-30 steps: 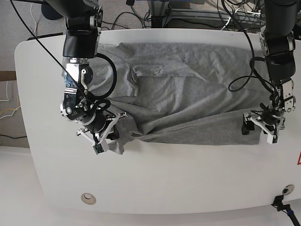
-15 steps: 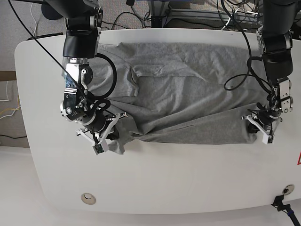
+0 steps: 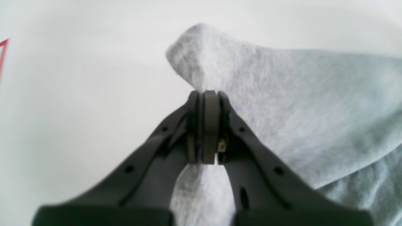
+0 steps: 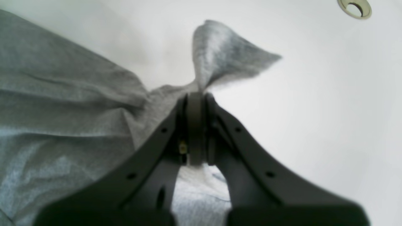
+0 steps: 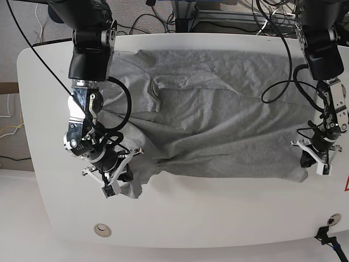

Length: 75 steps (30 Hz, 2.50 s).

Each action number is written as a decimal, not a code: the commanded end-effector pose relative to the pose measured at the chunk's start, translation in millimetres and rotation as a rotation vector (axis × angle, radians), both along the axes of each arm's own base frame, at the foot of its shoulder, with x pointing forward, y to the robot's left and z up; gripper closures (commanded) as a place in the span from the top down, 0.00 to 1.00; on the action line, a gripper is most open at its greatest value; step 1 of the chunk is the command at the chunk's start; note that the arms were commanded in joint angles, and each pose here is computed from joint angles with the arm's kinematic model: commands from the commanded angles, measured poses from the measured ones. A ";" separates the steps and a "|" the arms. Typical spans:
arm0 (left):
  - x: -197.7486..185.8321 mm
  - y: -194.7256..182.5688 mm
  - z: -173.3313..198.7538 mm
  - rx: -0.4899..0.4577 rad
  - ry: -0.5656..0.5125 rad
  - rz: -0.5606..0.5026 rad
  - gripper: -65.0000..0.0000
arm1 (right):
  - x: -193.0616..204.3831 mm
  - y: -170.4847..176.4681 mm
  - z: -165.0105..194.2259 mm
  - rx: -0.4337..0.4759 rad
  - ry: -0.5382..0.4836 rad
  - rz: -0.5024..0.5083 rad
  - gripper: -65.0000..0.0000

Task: Fold the T-shirt properly
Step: 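Pull the grasped corners toward the robot with both grippers, then lift and fold the grasped edge over the shirt toward the collar, then grasp the folded strip's end with the left gripper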

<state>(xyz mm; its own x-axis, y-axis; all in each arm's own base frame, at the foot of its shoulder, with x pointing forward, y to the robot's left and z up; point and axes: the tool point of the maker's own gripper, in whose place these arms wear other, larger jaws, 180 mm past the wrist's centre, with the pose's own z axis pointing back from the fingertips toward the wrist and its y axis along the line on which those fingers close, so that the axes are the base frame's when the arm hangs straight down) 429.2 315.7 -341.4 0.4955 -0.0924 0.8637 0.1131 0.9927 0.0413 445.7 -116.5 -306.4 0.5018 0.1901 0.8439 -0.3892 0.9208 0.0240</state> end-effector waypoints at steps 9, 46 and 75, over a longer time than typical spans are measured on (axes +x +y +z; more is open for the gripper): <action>-24.9 31.9 91.1 0.159 -0.147 0.057 0.00 | -0.8 -2.9 56.6 -0.069 -0.094 0.008 0.00; -150.7 49.4 -24.7 0.280 0.234 0.029 0.27 | -143.8 -15.6 -67.0 -0.174 0.276 0.034 0.00; -129.5 12.4 18.3 0.265 0.112 -0.019 0.76 | -126.3 -2.7 -41.5 -0.067 0.144 -0.009 0.00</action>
<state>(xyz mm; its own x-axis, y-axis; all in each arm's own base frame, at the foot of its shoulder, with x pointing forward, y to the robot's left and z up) 290.7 327.5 -336.3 0.6186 -0.3008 0.7258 0.1479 0.9519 0.2684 314.0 -122.0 -351.4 0.6354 0.2508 0.7303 -0.3740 0.9274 0.0069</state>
